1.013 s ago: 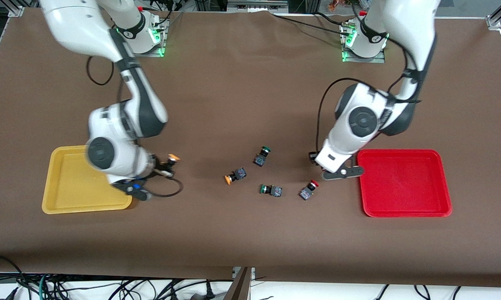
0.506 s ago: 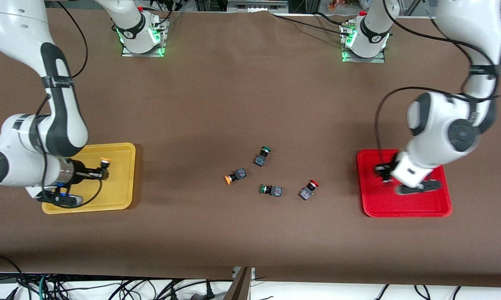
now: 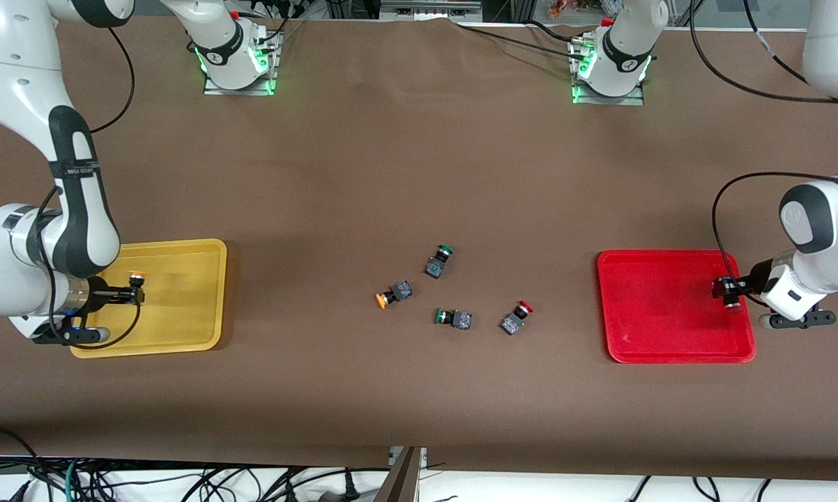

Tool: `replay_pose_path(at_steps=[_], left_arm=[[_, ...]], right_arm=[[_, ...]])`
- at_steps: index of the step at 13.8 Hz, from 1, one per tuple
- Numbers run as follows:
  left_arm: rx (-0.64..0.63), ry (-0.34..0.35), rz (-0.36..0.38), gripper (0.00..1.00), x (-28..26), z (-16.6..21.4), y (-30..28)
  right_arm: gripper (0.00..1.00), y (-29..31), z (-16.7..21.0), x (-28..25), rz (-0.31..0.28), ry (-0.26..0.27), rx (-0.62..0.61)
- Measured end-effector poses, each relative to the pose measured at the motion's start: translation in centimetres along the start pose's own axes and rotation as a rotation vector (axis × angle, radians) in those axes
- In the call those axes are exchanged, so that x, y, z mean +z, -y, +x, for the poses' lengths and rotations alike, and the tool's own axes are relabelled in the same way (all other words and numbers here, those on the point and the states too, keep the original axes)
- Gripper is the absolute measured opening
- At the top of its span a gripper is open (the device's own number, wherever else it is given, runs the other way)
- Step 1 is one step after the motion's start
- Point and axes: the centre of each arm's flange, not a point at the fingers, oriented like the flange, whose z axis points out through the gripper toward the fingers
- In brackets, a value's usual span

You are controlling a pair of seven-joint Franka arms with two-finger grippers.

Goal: Place red and yellow buttons in trays
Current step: 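Carry the red button to the red tray while the right gripper carries yellow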

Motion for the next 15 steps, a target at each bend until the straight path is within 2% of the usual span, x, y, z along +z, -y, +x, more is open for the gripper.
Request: replay_pose_path(at_steps=[3,5,8,9,11,14,15], left_arm=[[0.012,-0.002,-0.006,0.43,4.2,0.8,-0.7],[0.021,-0.006,-0.007,0.43,4.3,1.1,-0.9],[0.104,-0.017,0.008,0.43,3.7,1.5,-1.0],[0.122,-0.019,0.01,0.43,3.6,1.6,-1.1],[0.139,-0.023,0.011,0.57,3.4,1.8,-1.4],[0.147,-0.049,0.013,0.87,1.8,2.3,-2.0],[0.15,-0.063,0.015,0.99,0.2,2.6,-2.2]], right_arm=[[0.4,-2.7,-0.1,1.9,-0.005,-0.024,-0.044],[0.4,-3.4,-0.2,2.3,-0.005,-0.026,-0.058],[0.41,-3.8,-0.3,2.4,-0.007,-0.031,-0.082],[0.47,-4.0,-0.3,2.4,-0.007,-0.032,-0.083],[0.66,-4.1,-0.3,2.4,-0.005,-0.033,-0.083],[0.98,-0.8,0.5,0.9,0.023,-0.045,-0.084],[1.0,1.2,0.8,-0.2,0.035,-0.046,-0.068]])
